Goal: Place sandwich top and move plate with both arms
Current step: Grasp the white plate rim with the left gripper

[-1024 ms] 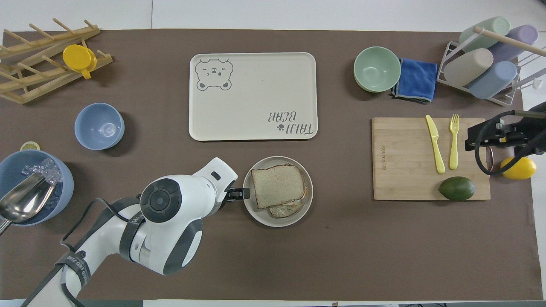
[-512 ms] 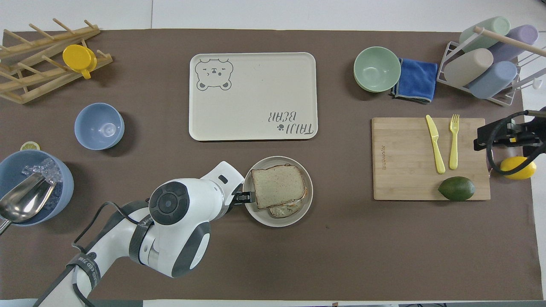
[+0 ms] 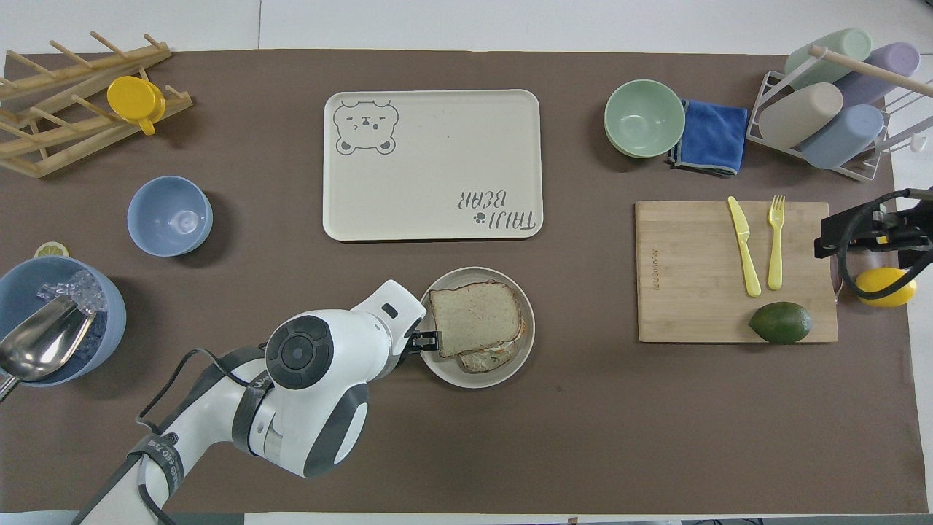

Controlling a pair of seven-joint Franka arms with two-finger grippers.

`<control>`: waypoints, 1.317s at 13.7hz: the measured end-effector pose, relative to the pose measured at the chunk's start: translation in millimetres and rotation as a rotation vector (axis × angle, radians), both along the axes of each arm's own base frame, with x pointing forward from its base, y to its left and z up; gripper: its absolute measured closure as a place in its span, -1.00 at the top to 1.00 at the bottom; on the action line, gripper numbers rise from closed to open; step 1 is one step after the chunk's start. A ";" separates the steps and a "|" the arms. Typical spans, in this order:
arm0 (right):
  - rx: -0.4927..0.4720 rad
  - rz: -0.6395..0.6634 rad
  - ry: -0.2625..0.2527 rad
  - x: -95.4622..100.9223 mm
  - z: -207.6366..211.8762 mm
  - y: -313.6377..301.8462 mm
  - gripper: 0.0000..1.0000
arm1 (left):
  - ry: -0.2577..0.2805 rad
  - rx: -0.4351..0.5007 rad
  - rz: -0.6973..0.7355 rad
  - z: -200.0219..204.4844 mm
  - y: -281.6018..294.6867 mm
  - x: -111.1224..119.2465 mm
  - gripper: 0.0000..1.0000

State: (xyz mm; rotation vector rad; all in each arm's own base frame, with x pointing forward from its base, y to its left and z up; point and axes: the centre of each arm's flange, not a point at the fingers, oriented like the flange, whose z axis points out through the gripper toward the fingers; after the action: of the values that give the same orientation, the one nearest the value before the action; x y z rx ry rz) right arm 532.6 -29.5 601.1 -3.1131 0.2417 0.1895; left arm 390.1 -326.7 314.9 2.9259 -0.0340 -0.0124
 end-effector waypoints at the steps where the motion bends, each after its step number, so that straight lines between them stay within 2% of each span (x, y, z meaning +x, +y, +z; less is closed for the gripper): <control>1: 0.000 0.000 0.000 0.0 0.0 0.0 1.00 | -0.001 0.001 -0.002 -3.2 -1.6 -0.6 0.43; 4: 0.000 0.000 0.000 0.0 0.1 -0.1 1.00 | 0.001 0.003 0.001 -9.1 -2.3 -0.3 0.36; 6: 0.000 -0.002 0.000 -0.1 0.1 -1.0 1.00 | 0.004 -0.006 0.013 -9.7 -2.9 -0.1 -0.04; 9: 0.000 -0.006 0.000 -0.2 0.1 -3.1 1.00 | 0.003 -0.014 0.010 -11.9 -9.2 -4.2 -0.15; 11: 0.000 -0.007 0.000 -0.3 0.1 -3.9 1.00 | 0.001 -0.014 0.007 -13.9 -11.4 -5.4 -0.47; 12: 0.000 -0.008 0.000 -0.3 0.1 -4.3 1.00 | 0.001 -0.014 0.009 -14.8 -11.3 -5.2 -0.47; 14: 0.000 -0.008 0.000 -0.3 0.1 -4.3 1.00 | -0.010 -0.031 0.025 -11.1 -12.0 -1.8 -0.82; 18: 0.000 -0.008 0.000 -0.3 0.1 -4.3 1.00 | -0.007 -0.037 0.034 -10.7 -11.7 -0.5 -0.85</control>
State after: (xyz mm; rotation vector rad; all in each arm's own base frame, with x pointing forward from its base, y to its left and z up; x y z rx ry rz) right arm 532.3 -33.8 601.3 -3.1116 0.2542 0.1891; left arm 389.6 -338.5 304.2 2.8891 0.0148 0.0041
